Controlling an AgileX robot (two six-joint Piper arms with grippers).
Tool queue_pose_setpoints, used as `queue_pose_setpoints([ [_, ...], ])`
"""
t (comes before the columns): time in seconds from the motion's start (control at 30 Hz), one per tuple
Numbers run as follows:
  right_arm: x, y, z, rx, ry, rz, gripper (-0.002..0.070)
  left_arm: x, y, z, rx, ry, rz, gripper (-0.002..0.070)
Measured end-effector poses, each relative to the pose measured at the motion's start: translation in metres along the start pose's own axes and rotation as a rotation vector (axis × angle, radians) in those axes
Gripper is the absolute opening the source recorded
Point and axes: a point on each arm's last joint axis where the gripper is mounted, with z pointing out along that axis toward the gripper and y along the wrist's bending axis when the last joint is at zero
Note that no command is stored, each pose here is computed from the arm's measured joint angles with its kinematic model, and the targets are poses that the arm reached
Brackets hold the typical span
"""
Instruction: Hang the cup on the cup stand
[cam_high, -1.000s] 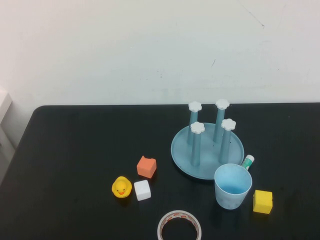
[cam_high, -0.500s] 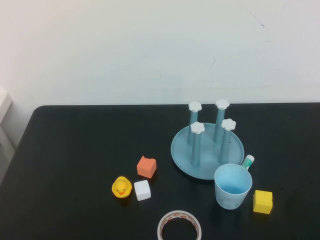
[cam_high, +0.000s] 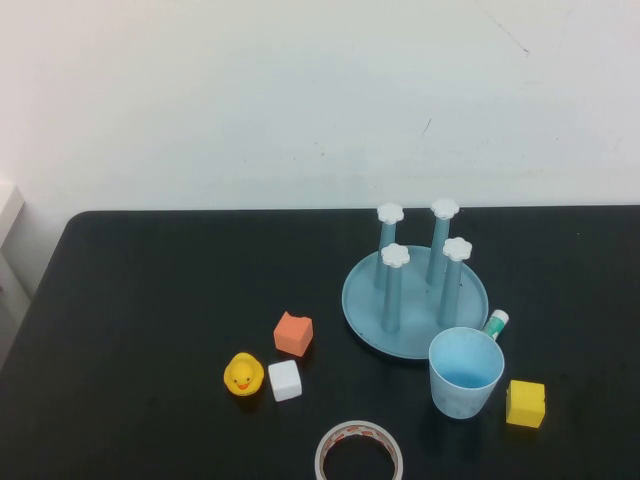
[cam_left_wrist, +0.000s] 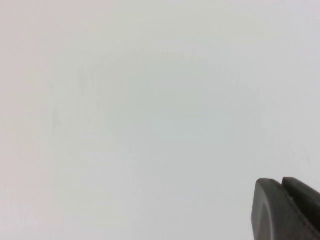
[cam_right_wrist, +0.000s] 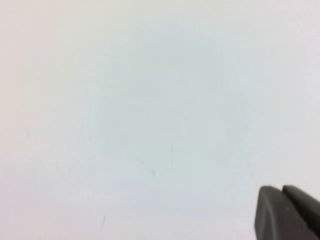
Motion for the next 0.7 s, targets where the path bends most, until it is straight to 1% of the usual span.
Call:
queue_pose_setpoints([
  [0.1,-0.004,0.001,0.0,-0.01,-0.042,-0.01,-0.0001,-0.006,0.0,0.0,-0.004,-0.062,0.0,-0.0001],
  [0.33,-0.004,0.001,0.0,-0.011,-0.047,-0.008,-0.0001,-0.008,0.0,0.0,-0.005,-0.086,-0.007,-0.0001],
  [0.47,-0.006,0.002,0.0,-0.016,-0.068,-0.011,-0.0001,-0.009,0.0,-0.001,-0.002,-0.103,-0.06,-0.0001],
  [0.53,-0.009,0.002,-0.001,-0.024,-0.105,-0.033,-0.0001,-0.012,0.0,-0.001,0.003,-0.137,-0.063,-0.0001],
  [0.63,-0.014,0.003,-0.001,-0.028,-0.148,-0.089,-0.0001,-0.015,-0.002,-0.001,0.027,-0.161,-0.022,-0.0001],
  [0.7,-0.021,0.003,0.0,-0.021,-0.148,-0.114,-0.0001,-0.015,-0.005,0.0,0.052,-0.135,0.027,-0.0001],
])
